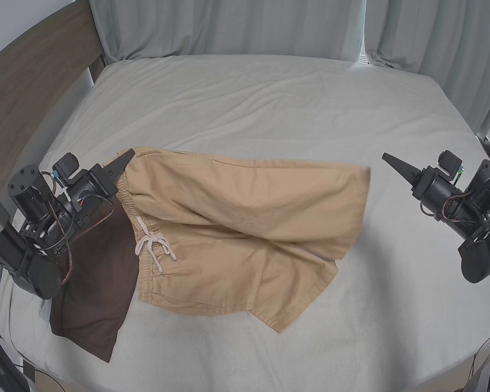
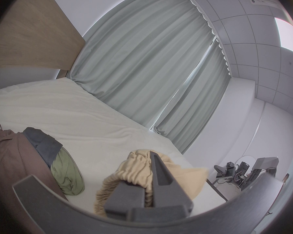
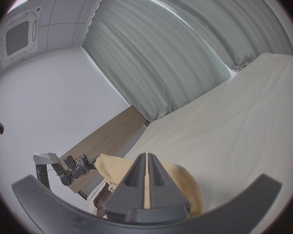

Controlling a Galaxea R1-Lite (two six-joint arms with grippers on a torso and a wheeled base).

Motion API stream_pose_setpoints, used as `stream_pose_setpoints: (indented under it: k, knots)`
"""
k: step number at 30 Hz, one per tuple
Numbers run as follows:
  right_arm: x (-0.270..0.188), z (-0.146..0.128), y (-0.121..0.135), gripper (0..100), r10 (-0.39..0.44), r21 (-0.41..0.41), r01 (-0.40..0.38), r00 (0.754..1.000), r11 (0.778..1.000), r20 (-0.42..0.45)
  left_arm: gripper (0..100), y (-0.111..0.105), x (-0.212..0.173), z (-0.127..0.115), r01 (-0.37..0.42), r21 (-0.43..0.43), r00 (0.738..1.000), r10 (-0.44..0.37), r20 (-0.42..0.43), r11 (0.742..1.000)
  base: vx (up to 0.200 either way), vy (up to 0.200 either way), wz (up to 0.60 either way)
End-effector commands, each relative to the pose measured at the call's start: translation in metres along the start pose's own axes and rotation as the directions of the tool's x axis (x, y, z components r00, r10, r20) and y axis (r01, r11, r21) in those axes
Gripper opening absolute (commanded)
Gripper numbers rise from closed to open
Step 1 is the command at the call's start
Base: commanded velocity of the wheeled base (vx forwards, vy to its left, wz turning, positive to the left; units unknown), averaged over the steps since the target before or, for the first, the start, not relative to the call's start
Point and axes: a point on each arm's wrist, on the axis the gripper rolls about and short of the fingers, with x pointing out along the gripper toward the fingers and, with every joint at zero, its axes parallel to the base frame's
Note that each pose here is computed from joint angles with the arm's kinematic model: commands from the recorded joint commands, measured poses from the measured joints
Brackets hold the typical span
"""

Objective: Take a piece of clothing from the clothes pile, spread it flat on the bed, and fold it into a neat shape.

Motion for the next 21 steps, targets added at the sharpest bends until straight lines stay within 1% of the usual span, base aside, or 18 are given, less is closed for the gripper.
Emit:
stream_pose_setpoints:
  k: [1,6,14,15,18,19,21]
  knots:
    - [0.001,-0.002,-0.001,0,0.0,0.005,0.0,1.0,1.0,-0.007,0,-0.001,0.001,-0.001,0.005,-0.002,1.0,-0.005,-0.003,1.0,0.0,0.0,0.0]
    - [0.001,-0.004,-0.001,0,-0.002,0.005,0.002,1.0,1.0,-0.01,0,-0.001,0.001,-0.002,0.005,-0.004,1.0,-0.005,-0.006,1.0,0.0,0.0,0.0]
    - [0.005,-0.025,-0.013,0,-0.021,0.045,0.024,0.997,0.999,-0.07,0,0.0,0.002,-0.006,0.003,-0.007,1.0,-0.003,-0.017,1.0,0.0,0.0,0.0]
    - [0.008,-0.035,-0.018,0,-0.028,0.058,0.033,0.995,0.998,-0.096,0,0.0,0.002,-0.006,0.002,-0.007,1.0,-0.003,-0.018,1.0,0.0,0.0,0.0]
    - [0.012,-0.049,-0.023,0,-0.031,0.053,0.038,0.991,0.998,-0.133,0,0.001,0.001,-0.007,-0.001,-0.006,1.0,0.001,-0.022,1.0,0.0,0.0,0.0]
    - [0.012,-0.05,-0.023,0,-0.032,0.053,0.04,0.99,0.998,-0.135,0,0.001,0.001,-0.007,-0.001,-0.006,1.0,0.001,-0.022,1.0,0.0,0.0,0.0]
    - [0.013,-0.063,-0.029,0,-0.043,0.061,0.054,0.984,0.997,-0.171,0,0.0,0.0,-0.008,-0.002,-0.006,1.0,0.001,-0.027,1.0,0.0,0.0,0.0]
